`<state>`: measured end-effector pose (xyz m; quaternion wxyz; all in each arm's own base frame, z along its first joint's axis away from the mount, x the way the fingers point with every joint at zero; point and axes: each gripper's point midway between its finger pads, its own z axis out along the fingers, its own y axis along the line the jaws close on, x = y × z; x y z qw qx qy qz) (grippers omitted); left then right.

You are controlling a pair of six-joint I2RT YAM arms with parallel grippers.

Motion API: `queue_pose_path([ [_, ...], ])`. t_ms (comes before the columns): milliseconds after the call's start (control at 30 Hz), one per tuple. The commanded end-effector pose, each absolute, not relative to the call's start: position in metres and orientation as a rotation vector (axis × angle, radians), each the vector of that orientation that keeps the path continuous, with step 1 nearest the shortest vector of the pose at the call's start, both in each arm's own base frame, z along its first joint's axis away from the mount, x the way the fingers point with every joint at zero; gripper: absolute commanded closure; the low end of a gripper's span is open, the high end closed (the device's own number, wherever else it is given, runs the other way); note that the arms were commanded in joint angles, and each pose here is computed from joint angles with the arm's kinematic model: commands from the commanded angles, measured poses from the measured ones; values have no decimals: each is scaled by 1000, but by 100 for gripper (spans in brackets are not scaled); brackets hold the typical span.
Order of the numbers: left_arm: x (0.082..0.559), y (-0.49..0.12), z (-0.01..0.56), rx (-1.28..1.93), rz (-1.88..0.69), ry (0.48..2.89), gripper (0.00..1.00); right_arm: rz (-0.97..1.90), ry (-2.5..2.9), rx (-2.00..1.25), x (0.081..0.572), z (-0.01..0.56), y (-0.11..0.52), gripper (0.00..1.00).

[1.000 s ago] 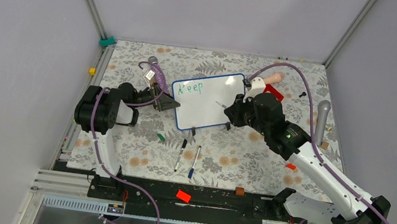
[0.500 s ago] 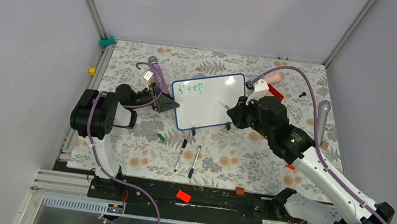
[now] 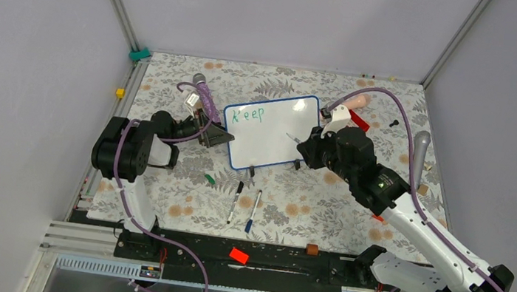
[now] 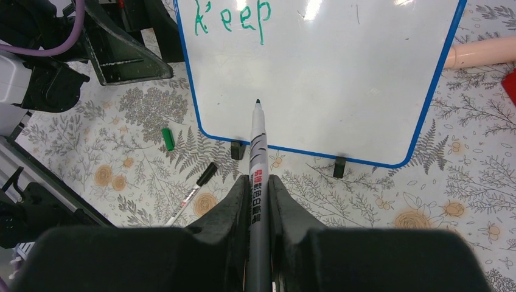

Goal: Write a sentence on the whiteboard

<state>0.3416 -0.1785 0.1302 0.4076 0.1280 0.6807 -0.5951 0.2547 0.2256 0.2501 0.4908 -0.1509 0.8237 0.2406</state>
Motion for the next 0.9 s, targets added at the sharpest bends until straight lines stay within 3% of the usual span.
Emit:
queue_pose_path([
  [0, 340, -184, 149, 408, -1462, 1629, 9, 588, 1940, -352, 260, 264, 226, 100],
  [233, 345, -183, 146, 372, -1454, 1646, 10, 578, 1937, -363, 261, 264, 226, 100],
  [400, 353, -186, 142, 364, -1522, 1667, 22, 567, 1944, -378, 264, 261, 227, 100],
  [533, 355, -187, 142, 366, -1531, 1668, 39, 552, 1946, -395, 267, 260, 229, 100],
  [867, 359, -188, 142, 380, -1549, 1671, 52, 504, 1964, -420, 289, 262, 243, 100],
])
